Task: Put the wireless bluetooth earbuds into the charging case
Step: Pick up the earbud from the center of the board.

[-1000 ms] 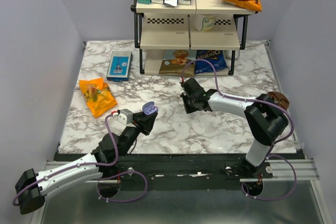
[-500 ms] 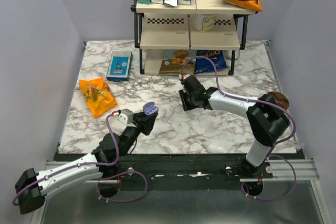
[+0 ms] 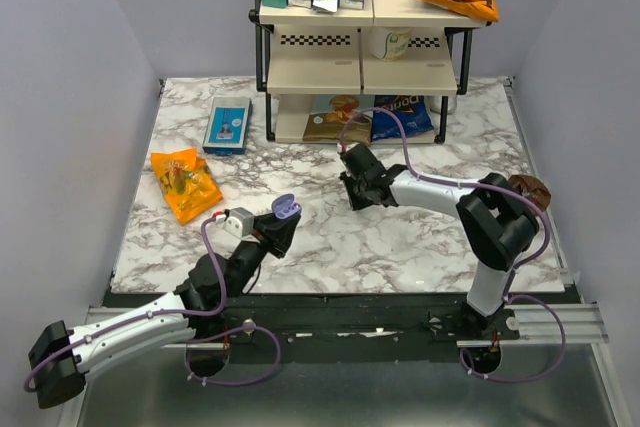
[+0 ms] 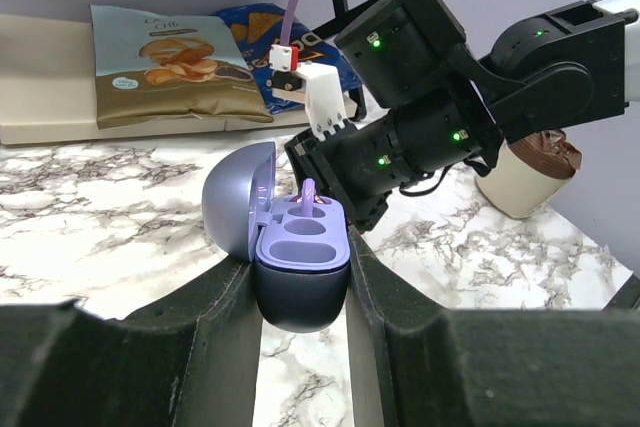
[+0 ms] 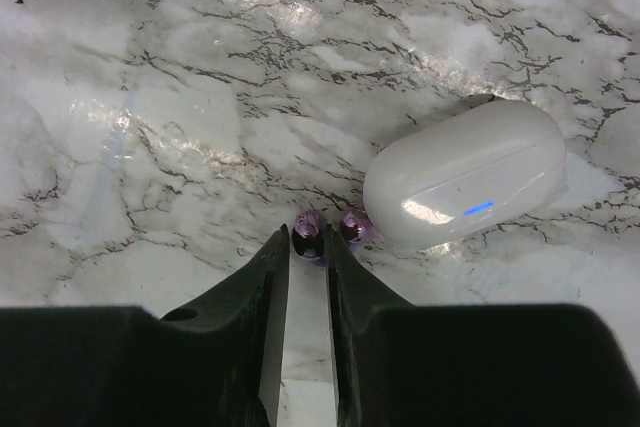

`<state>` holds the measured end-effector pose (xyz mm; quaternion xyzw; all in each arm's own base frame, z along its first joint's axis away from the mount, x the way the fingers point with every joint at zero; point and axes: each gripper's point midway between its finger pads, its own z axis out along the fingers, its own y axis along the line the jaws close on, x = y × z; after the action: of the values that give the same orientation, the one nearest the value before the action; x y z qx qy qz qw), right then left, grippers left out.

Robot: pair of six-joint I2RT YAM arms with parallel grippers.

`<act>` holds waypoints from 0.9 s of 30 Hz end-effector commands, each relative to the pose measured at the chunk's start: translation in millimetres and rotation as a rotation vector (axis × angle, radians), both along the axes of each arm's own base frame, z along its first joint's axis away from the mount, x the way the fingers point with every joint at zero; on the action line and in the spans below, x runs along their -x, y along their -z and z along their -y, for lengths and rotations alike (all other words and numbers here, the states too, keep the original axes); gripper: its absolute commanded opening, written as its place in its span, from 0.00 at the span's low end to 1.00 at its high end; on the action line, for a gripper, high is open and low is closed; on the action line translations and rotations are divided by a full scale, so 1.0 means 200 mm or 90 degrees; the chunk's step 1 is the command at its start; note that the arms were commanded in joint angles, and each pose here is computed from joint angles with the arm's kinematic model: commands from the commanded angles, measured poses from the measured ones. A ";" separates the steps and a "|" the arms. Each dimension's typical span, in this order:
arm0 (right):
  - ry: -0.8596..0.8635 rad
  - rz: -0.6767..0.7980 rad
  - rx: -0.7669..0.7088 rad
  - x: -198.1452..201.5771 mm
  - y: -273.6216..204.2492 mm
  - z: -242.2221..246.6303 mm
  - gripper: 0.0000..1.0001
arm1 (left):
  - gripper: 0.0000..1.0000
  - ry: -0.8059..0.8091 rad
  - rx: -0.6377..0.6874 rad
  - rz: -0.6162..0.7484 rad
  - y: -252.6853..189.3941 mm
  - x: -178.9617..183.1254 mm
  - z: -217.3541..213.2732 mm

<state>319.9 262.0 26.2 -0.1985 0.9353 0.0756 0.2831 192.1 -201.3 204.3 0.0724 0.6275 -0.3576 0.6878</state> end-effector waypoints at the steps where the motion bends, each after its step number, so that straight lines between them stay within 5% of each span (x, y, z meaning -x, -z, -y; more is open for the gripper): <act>1: 0.010 0.003 -0.003 -0.05 0.00 -0.02 0.23 | 0.00 -0.011 0.010 -0.003 0.01 -0.01 -0.02; 9: 0.053 -0.014 -0.035 -0.04 -0.02 -0.03 0.01 | 0.00 -0.011 0.010 -0.003 0.01 0.00 -0.02; 19: 0.302 -0.085 -0.280 0.07 -0.23 -0.08 0.01 | 0.00 -0.013 0.013 -0.003 0.00 -0.01 -0.02; 27: 0.312 -0.138 -0.271 0.13 -0.11 -0.08 0.18 | 0.00 -0.002 0.019 -0.004 -0.01 0.00 -0.01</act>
<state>301.1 277.3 64.7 0.0758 0.9401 0.2135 0.2547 192.0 -200.4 205.7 0.0683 0.6260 -0.3599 0.6884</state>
